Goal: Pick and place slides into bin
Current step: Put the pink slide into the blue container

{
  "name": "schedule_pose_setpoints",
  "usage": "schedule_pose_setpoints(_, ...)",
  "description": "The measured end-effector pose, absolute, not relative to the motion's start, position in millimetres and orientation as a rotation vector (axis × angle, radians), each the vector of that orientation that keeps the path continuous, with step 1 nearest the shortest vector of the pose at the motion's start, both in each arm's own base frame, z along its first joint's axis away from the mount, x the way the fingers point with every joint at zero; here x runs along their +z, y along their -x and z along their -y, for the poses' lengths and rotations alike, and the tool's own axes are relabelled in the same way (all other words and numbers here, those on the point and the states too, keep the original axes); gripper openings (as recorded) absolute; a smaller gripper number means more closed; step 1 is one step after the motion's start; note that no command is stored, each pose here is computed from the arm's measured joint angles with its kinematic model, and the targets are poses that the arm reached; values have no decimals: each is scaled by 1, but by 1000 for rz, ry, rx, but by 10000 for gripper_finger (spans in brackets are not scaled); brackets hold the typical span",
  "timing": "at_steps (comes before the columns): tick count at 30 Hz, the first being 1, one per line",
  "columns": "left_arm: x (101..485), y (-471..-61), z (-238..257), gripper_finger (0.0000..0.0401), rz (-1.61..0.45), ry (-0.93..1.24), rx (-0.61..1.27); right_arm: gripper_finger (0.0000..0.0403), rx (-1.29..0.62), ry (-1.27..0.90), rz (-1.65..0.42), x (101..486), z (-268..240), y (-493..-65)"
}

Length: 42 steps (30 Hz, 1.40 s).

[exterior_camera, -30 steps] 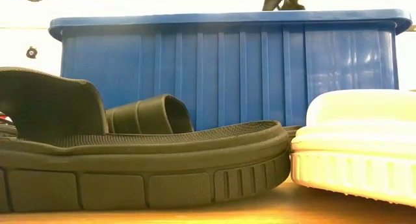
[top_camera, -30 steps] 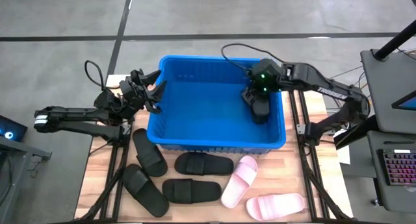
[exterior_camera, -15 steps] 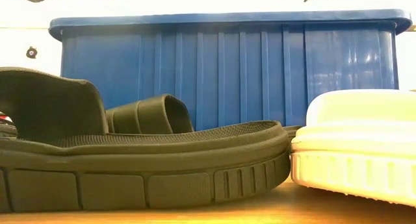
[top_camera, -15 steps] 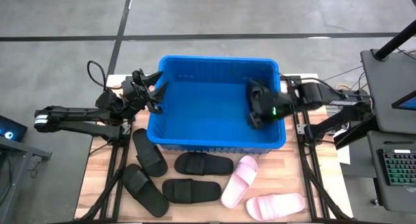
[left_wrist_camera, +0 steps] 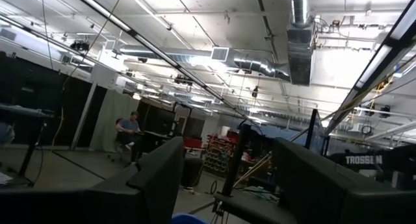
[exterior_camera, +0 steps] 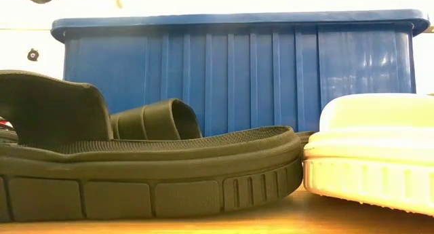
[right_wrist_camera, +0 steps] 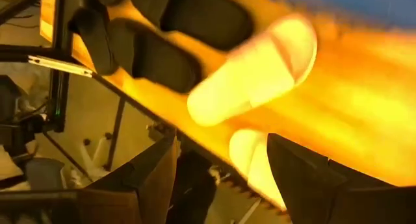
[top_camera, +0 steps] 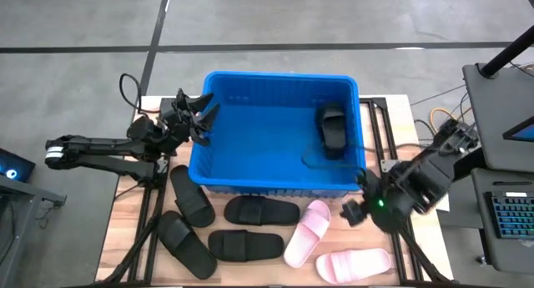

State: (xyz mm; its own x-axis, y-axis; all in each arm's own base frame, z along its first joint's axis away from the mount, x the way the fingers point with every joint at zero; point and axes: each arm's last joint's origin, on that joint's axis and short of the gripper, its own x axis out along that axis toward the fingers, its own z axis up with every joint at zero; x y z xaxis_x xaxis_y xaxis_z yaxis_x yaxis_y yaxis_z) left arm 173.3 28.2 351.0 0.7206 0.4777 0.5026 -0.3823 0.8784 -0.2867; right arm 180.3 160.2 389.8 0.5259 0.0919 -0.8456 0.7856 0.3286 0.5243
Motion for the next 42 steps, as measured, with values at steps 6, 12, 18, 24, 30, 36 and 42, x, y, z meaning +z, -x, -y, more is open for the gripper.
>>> schedule_pose_setpoints(6, 350, -175, -27, 223, 593, 163, 464, 228, -633, -1188, -997, 364, -209, -172)
schedule_pose_setpoints(12, 347, -179, -27, 223, 576, 156, 455, 228, -776, -1171, -1125, 326, -249, -174)
schedule_pose_setpoints(18, 342, -185, -28, 223, 542, 150, 458, 228, -896, -1052, -1213, 286, -275, -182)
schedule_pose_setpoints(24, 335, -192, -29, 223, 507, 144, 459, 228, -1039, -946, -1323, 248, -291, -188)
schedule_pose_setpoints(30, 333, -194, -29, 223, 499, 143, 460, 228, -982, -956, -1218, 237, -299, -195)
schedule_pose_setpoints(36, 333, -192, -29, 223, 501, 143, 461, 228, -990, -935, -1198, 228, -303, -196)
schedule_pose_setpoints(42, 335, -192, -29, 223, 507, 144, 460, 228, -971, -950, -1191, 210, -307, -191)
